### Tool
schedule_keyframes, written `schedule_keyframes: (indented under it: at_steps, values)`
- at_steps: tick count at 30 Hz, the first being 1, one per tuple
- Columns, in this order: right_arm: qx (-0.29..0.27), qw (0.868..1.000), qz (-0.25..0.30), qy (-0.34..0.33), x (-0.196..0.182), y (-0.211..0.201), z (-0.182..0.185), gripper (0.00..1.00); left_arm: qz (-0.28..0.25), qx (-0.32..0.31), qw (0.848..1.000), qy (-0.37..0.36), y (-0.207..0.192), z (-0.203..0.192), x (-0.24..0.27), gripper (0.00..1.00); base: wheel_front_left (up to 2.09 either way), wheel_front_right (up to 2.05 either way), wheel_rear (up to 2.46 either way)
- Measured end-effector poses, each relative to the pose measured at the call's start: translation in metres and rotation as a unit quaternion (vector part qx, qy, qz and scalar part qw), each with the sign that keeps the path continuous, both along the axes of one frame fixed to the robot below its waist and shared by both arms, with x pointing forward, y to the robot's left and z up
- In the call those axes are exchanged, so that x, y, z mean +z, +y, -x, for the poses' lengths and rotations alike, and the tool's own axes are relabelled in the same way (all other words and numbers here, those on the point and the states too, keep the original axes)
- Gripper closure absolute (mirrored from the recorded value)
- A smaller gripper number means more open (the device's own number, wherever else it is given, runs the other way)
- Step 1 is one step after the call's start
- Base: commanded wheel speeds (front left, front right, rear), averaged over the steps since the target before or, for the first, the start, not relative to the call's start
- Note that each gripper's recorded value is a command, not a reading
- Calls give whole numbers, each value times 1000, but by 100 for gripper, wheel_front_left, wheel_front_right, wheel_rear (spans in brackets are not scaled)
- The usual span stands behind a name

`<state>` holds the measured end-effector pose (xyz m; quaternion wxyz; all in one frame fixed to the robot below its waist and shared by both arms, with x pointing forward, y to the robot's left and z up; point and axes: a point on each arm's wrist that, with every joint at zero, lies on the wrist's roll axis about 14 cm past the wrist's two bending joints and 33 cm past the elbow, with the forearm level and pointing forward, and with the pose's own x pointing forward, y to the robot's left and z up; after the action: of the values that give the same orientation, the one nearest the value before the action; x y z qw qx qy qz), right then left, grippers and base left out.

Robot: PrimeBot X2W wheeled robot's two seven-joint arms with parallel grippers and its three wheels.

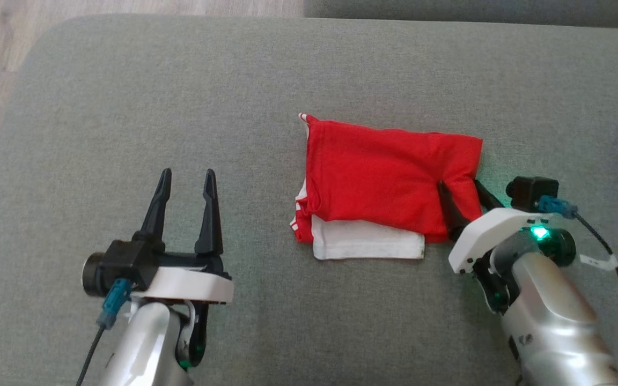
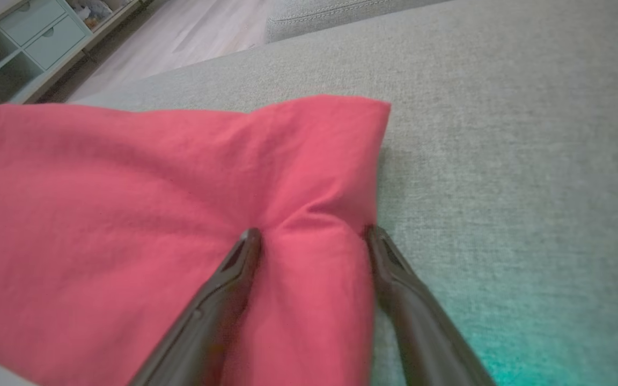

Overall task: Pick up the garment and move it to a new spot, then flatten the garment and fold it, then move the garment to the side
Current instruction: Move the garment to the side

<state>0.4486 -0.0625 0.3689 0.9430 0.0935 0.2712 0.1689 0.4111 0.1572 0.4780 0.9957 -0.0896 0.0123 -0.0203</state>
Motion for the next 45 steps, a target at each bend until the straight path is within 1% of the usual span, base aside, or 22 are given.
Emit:
schedule_keyframes:
  at_steps: [1, 2, 3, 7, 12, 18, 22, 26, 29, 33, 37, 41, 43, 45]
  values:
    - [2, 1000, 2, 0, 0, 1, -1, 27, 0, 0, 1000, -1, 0, 0, 1, 0, 0, 0, 0]
    - [4, 1000, 4, 0, 1, 1, -1, 75, 0, 0, 1000, -2, 0, 0, 1, 0, 0, 0, 0]
    - [5, 1000, 6, -3, 2, 1, -1, 100, 0, 0, 1000, -3, 0, 0, 2, 0, 0, 0, 0]
    - [15, 999, 21, -21, 5, 1, 0, 100, 0, -5, 1000, -7, -4, 0, 5, 0, 0, 0, 0]
    - [26, 996, 57, -67, 17, -8, 2, 100, 2, -21, 1000, -19, -15, -1, 14, 0, 0, 0, 0]
    - [23, 986, 108, -122, 42, -36, -1, 100, 5, -58, 998, -34, -41, 0, 24, 0, 0, 0, 0]
    - [14, 974, 158, -164, 67, -73, -5, 100, 6, -97, 994, -46, -68, 1, 32, 0, 0, 0, 0]
    - [1, 959, 216, -183, 89, -118, -5, 100, 11, -133, 990, -55, -96, 2, 39, 0, 0, 0, 0]
    - [-10, 948, 260, -181, 101, -154, -2, 100, 13, -152, 987, -57, -112, 1, 40, 0, 0, 0, 0]
    - [-33, 937, 310, -158, 105, -207, -2, 100, 17, -164, 985, -46, -122, -5, 31, 0, 0, 0, 0]
    - [-66, 925, 345, -146, 118, -251, -13, 100, 20, -168, 985, -36, -125, -16, 22, 0, 0, 0, 0]
    - [-109, 915, 361, -143, 132, -288, -27, 100, 18, -166, 986, -27, -123, -27, 12, 0, 0, 0, 0]
    - [-128, 915, 358, -133, 130, -299, -32, 100, 19, -161, 987, -22, -119, -31, 7, 0, 0, 0, 0]
    - [-135, 914, 363, -121, 123, -306, -36, 100, 19, -157, 987, -16, -115, -34, 2, 0, 0, 0, 0]
